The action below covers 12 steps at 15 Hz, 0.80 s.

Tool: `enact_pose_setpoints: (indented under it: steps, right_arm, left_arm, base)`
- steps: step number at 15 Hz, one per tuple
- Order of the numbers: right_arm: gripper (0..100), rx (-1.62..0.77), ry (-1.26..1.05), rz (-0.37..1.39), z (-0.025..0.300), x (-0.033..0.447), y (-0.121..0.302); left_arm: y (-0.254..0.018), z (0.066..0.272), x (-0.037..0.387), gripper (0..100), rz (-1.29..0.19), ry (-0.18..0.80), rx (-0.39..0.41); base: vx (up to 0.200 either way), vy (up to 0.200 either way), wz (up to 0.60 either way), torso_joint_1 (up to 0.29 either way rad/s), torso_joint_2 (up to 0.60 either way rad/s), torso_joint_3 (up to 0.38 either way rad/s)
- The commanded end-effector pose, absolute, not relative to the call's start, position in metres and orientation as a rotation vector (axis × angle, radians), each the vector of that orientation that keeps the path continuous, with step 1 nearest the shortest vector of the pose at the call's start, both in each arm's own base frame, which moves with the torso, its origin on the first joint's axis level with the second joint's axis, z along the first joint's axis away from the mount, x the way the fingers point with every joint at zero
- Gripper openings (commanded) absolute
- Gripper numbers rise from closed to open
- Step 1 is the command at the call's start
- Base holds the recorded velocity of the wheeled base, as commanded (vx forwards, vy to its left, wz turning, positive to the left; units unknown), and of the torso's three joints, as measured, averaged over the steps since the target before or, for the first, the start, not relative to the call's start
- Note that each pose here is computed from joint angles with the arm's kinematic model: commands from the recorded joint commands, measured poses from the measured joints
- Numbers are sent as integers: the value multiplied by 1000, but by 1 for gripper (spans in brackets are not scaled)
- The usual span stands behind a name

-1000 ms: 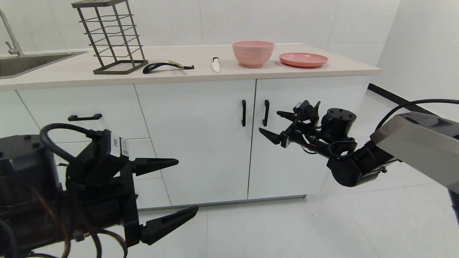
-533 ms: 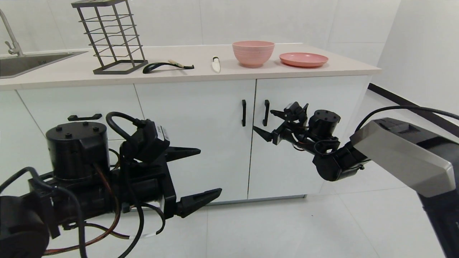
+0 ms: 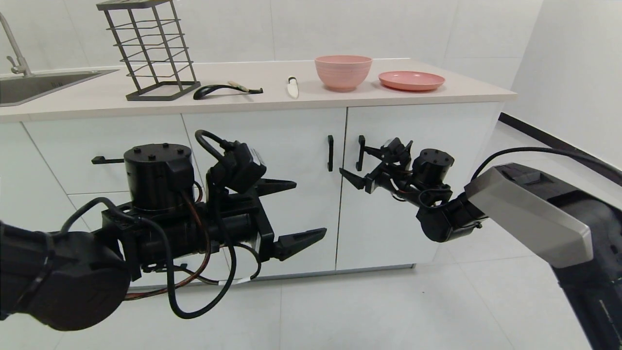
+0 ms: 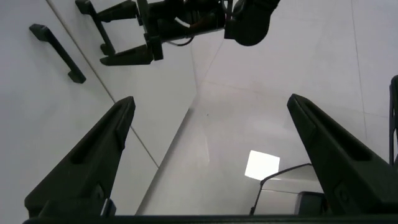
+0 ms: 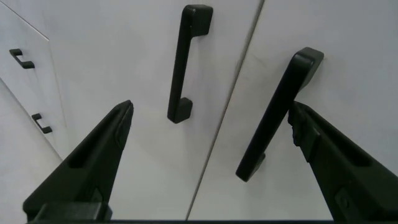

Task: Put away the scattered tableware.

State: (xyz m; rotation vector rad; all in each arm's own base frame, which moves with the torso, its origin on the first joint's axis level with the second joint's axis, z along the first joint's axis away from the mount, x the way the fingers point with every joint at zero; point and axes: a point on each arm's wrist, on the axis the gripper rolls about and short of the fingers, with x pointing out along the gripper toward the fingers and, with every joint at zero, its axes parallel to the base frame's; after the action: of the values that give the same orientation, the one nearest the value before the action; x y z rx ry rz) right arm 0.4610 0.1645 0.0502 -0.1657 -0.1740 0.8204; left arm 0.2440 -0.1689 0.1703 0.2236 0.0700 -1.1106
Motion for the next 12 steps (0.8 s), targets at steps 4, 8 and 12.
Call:
enact_pose_setpoints:
  steps: [4, 8, 12]
  right_arm:
    - [100, -167, -188, 851, 44, 465, 171]
    - [100, -173, -223, 917, 47, 464, 177]
    - [100, -179, -246, 1009, 53, 453, 169]
  left_arm:
    - [-179, 171, 260, 100, -1110, 62, 215]
    - [-189, 169, 285, 100, -1092, 53, 202]
    - [-197, 166, 296, 100, -1098, 50, 202]
  base:
    - [0, 0, 0, 0, 0, 0]
    - [0, 0, 0, 0, 0, 0]
    - [0, 0, 0, 0, 0, 0]
